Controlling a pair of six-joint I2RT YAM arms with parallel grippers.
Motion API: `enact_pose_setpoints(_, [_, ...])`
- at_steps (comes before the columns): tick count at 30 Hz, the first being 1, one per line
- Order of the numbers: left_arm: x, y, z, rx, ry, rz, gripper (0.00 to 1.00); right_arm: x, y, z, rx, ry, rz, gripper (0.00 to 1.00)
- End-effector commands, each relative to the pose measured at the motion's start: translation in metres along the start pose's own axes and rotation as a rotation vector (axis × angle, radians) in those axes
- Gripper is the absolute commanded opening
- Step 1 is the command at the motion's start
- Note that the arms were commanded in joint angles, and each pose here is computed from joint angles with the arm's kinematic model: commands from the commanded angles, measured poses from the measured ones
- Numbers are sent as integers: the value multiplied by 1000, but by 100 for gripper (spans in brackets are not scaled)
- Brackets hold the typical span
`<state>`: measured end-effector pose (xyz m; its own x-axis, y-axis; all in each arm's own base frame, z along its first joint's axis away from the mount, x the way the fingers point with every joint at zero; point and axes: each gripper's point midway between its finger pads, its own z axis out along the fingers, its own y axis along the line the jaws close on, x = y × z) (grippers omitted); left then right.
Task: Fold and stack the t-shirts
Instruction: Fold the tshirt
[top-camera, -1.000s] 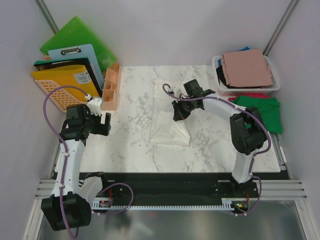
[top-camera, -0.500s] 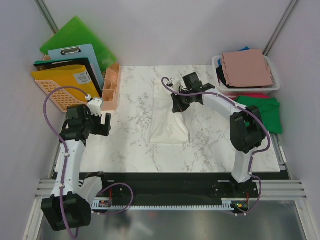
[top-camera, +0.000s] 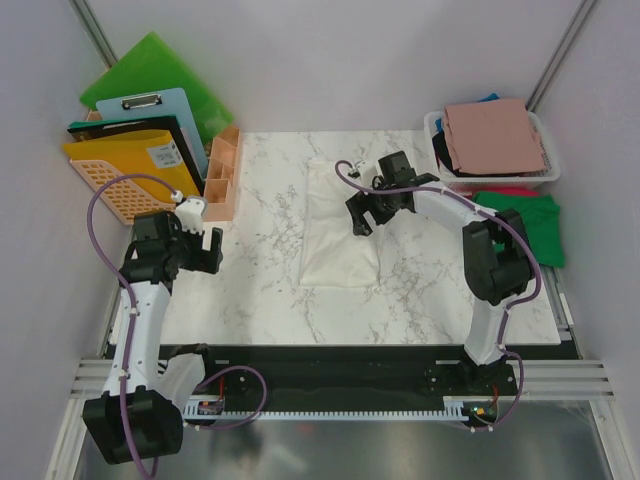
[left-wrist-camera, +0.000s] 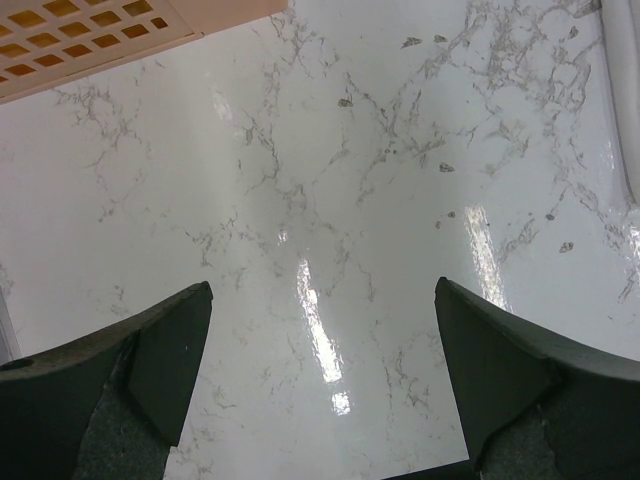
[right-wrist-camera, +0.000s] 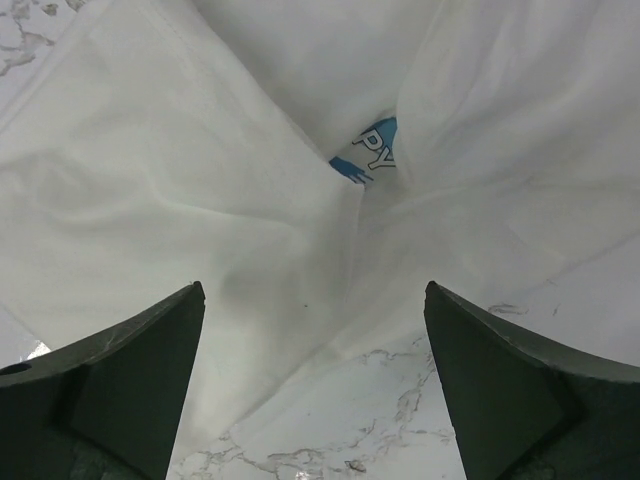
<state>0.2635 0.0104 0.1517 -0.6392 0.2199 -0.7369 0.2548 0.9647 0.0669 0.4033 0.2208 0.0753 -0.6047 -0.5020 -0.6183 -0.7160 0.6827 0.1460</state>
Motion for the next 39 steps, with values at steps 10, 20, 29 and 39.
enact_pose_setpoints(10, [-4, 2, 0, 1, -21, 26, 100, -26, -8, -69, 209, -144, -34, 98])
enact_pose_setpoints(20, [-12, 1, 2, 24, -18, 21, 100, 25, 9, -15, 48, -25, 72, 30])
enact_pose_setpoints(29, [-7, 1, 0, 16, -15, 26, 100, 21, 3, 13, 3, -2, 94, 47])
enact_pose_setpoints(39, [-6, 1, 3, 20, -3, 21, 100, 32, -6, 16, 31, 29, 87, 0])
